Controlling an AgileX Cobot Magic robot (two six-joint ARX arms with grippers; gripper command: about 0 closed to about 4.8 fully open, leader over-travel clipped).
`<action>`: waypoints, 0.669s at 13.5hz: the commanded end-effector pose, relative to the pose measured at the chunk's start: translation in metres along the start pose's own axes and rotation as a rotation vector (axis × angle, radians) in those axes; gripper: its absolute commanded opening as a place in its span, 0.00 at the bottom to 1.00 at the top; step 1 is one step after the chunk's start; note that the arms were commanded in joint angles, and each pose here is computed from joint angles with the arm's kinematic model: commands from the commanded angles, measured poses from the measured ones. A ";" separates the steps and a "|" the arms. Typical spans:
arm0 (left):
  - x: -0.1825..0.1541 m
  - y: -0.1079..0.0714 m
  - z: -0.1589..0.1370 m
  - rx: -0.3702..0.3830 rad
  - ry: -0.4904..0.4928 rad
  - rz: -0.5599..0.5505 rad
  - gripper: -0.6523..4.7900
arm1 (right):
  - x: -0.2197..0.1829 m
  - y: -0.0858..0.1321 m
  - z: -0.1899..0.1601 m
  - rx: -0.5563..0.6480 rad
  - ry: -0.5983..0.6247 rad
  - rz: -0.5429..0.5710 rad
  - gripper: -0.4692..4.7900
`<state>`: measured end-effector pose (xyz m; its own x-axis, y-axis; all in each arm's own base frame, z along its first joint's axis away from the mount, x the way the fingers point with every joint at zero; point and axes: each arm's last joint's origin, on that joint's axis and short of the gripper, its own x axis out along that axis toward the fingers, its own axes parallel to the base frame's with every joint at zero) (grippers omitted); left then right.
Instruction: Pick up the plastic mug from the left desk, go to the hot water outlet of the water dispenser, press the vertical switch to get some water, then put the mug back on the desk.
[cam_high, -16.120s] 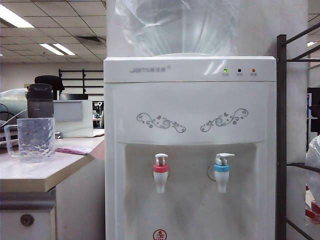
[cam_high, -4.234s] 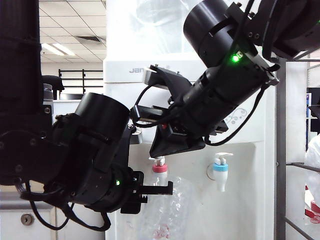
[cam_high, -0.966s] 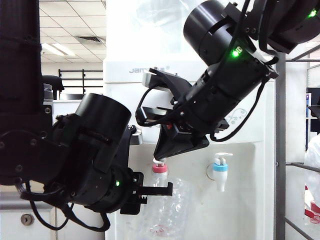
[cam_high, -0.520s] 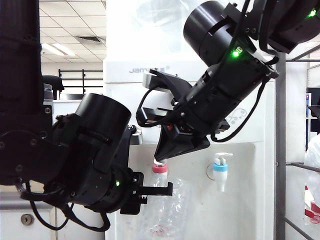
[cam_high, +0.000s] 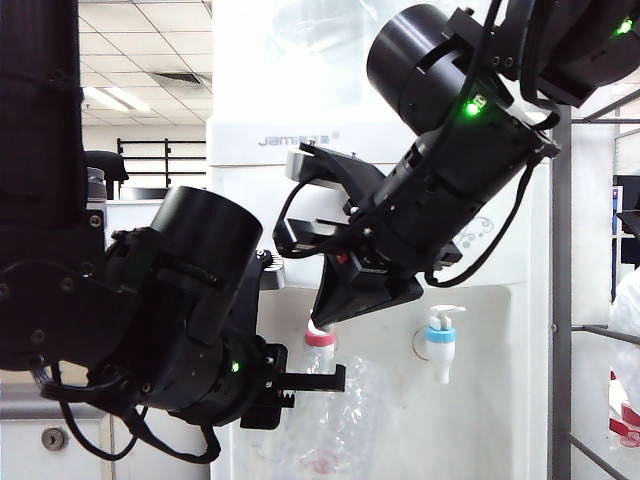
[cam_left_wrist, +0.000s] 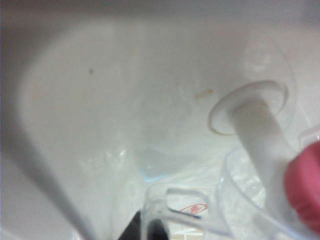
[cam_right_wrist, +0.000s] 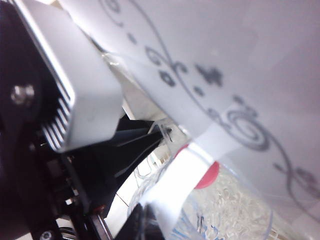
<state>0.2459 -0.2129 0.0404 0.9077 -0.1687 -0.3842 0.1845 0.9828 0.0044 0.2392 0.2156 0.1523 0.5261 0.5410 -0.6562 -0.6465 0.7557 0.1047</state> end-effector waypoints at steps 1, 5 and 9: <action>0.006 0.012 0.000 0.005 0.012 0.136 0.11 | 0.001 -0.001 -0.007 0.007 0.059 -0.015 0.08; 0.006 0.012 0.000 0.005 0.012 0.136 0.11 | 0.002 -0.001 -0.007 0.007 0.054 -0.015 0.08; 0.006 0.012 0.000 0.005 0.012 0.136 0.11 | 0.002 -0.001 -0.007 0.007 0.053 -0.015 0.08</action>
<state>0.2459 -0.2129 0.0404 0.9077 -0.1687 -0.3842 0.1845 0.9828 0.0044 0.2391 0.2153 0.1519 0.5239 0.5382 -0.6602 -0.6456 0.7565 0.1044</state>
